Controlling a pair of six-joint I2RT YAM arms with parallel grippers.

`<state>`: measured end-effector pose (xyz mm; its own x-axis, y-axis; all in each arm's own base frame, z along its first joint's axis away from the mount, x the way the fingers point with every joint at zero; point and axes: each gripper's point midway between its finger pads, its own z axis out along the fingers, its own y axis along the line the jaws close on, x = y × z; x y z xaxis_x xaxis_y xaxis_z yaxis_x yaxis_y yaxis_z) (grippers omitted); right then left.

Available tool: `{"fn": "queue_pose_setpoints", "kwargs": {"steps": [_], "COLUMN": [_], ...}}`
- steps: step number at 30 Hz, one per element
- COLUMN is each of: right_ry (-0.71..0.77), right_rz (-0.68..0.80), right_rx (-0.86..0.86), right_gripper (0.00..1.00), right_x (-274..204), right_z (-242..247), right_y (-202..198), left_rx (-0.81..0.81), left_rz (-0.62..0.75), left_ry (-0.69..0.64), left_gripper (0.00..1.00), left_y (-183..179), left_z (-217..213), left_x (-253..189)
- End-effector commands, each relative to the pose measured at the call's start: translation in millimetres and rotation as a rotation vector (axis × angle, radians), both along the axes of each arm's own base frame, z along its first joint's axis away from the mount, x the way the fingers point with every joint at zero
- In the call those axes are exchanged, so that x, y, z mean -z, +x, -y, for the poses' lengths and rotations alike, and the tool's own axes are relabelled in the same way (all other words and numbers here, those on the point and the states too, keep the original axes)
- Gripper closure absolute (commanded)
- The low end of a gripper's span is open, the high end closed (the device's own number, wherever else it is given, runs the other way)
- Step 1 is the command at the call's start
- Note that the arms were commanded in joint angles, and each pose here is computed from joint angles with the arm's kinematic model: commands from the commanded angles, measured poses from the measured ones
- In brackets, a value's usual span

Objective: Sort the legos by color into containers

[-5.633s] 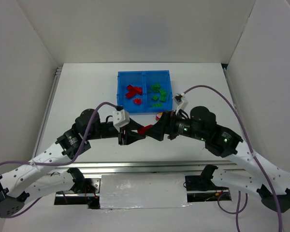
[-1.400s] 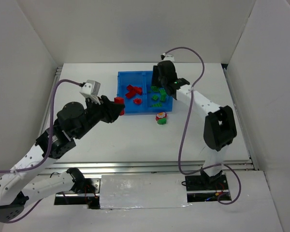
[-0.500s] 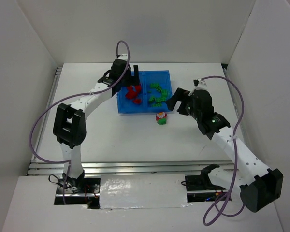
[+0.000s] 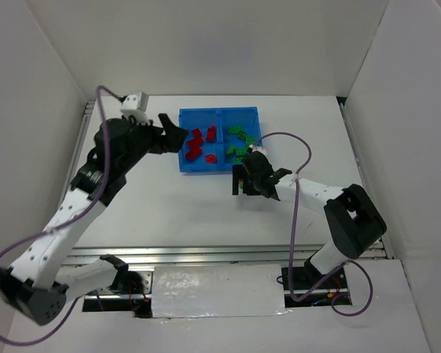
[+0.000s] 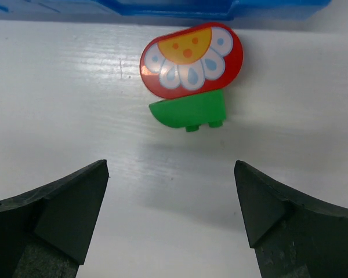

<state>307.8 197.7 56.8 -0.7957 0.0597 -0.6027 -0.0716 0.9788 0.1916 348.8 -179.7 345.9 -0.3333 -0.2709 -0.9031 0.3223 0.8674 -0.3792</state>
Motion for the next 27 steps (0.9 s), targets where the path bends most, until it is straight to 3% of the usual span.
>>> {"fn": "queue_pose_setpoints", "kwargs": {"steps": [1, 7, 13, 15, 17, 20, 24, 27], "right_ry": [-0.010, -0.111, -0.148, -0.143, -0.155, -0.171, -0.086, -0.014], "right_rz": [0.136, 0.072, 0.053, 0.053, 0.059, 0.099, 0.160, 0.259], "right_rx": [-0.018, -0.057, -0.051, -0.046, -0.019, 0.010, -0.023, -0.226], "right_gripper": [0.04, 0.06, 0.11, 0.29, 0.56, 0.73, 0.85, 0.89], "right_x": [-17.9, 9.9, 19.4, 21.1, 22.5, 18.1, -9.3, -42.8], "right_z": [-9.1, -14.4, -10.4, -10.6, -6.5, -1.8, -14.4, -49.5], "right_y": [32.9, 50.5, 61.9, 61.7, 56.5, 49.0, 28.1, -5.9], "left_rx": [0.073, 0.189, 0.190, 0.191, 0.190, 0.192, 0.189, 0.177], "left_rz": [-0.014, -0.029, -0.026, -0.020, -0.023, -0.027, -0.043, -0.065], "left_ry": [-0.027, -0.032, 0.016, 0.024, 0.028, 0.026, 0.005, -0.044], "left_gripper": [0.00, 0.00, 0.00, 0.01, 0.00, 0.01, 0.00, 0.00], "left_y": [-39.8, -90.5, -105.4, -107.3, -107.1, -105.7, -104.7, -103.2], "left_z": [-0.7, -2.6, -13.5, -14.9, -15.2, -13.8, -11.7, -8.7], "left_x": [9.6, 23.0, 25.6, 24.7, 26.5, 28.4, 30.0, 28.7]}}
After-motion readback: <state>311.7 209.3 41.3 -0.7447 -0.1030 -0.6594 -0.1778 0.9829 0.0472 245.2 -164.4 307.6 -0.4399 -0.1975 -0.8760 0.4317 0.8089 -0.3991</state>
